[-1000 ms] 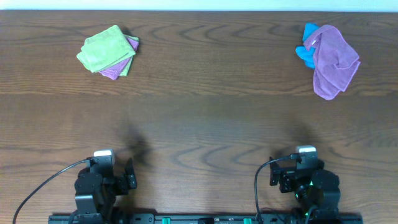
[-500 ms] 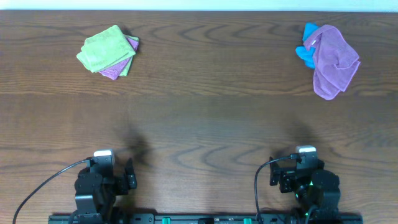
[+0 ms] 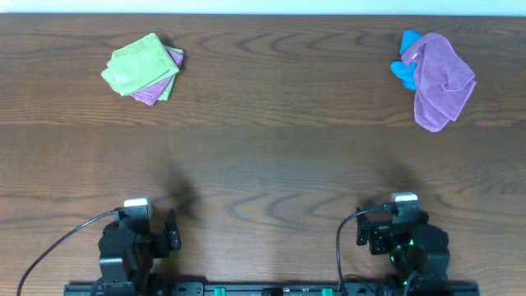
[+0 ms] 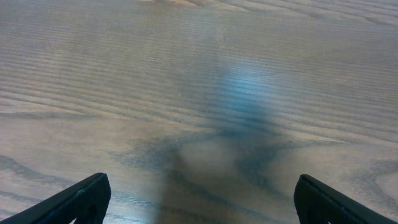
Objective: Fold the cloth
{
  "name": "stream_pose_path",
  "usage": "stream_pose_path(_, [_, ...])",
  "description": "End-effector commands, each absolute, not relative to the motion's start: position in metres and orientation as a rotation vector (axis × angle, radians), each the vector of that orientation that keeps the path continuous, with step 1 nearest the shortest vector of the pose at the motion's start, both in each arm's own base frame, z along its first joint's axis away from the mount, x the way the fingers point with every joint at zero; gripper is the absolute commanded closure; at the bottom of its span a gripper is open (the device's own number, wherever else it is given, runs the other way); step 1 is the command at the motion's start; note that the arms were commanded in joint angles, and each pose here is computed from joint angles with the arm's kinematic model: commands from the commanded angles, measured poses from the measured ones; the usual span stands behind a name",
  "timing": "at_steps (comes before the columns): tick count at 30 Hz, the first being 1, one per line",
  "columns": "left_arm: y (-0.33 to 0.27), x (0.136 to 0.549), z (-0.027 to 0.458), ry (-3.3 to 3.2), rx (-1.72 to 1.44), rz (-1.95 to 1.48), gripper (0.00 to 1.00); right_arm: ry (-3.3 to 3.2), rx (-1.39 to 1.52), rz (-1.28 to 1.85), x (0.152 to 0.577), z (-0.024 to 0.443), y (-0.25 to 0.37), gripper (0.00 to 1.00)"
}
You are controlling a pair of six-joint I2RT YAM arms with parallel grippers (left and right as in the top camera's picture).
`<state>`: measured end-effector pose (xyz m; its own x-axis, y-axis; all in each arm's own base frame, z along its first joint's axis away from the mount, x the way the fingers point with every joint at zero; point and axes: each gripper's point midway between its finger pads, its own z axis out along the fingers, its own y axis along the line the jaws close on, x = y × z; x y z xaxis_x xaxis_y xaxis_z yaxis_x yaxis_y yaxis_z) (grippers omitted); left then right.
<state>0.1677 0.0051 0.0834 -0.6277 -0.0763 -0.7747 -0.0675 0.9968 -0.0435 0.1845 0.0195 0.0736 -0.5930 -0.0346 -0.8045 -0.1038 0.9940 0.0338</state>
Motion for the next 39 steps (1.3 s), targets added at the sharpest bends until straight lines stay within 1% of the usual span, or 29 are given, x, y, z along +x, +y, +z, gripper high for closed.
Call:
stream_pose_path(1, [0.008,0.160,0.064,2.316,-0.087,0.021,0.05,2.206,-0.104,0.073,0.185,0.070,0.017,0.01])
stream_pose_path(14, [0.008,0.160,0.064,2.316,-0.087,0.021,0.05,2.206,-0.104,0.073,0.185,0.070,0.017,0.01])
stream_pose_path(17, [0.008,0.160,0.064,2.316,-0.087,0.021,0.05,2.195,-0.090,0.024,0.186,0.074,0.010,0.01])
stream_pose_path(20, [0.008,0.160,0.064,2.316,-0.087,0.021,0.04,2.155,-0.073,0.031,0.191,0.095,0.010,0.01])
stream_pose_path(25, [0.008,0.160,0.064,2.316,-0.087,0.021,0.04,2.187,0.096,0.010,0.197,0.138,-0.005,0.01])
stream_pose_path(29, [0.008,0.160,0.064,2.316,-0.087,0.021,0.04,2.273,0.162,-0.034,0.212,0.173,-0.017,0.01])
stream_pose_path(34, [0.008,0.160,0.064,2.316,-0.087,0.021,0.05,2.365,0.300,-0.114,0.246,0.214,-0.041,0.01])
stream_pose_path(39, [0.008,0.160,0.064,2.316,-0.087,0.021,0.05,2.439,0.372,-0.170,0.288,0.238,-0.063,0.01])
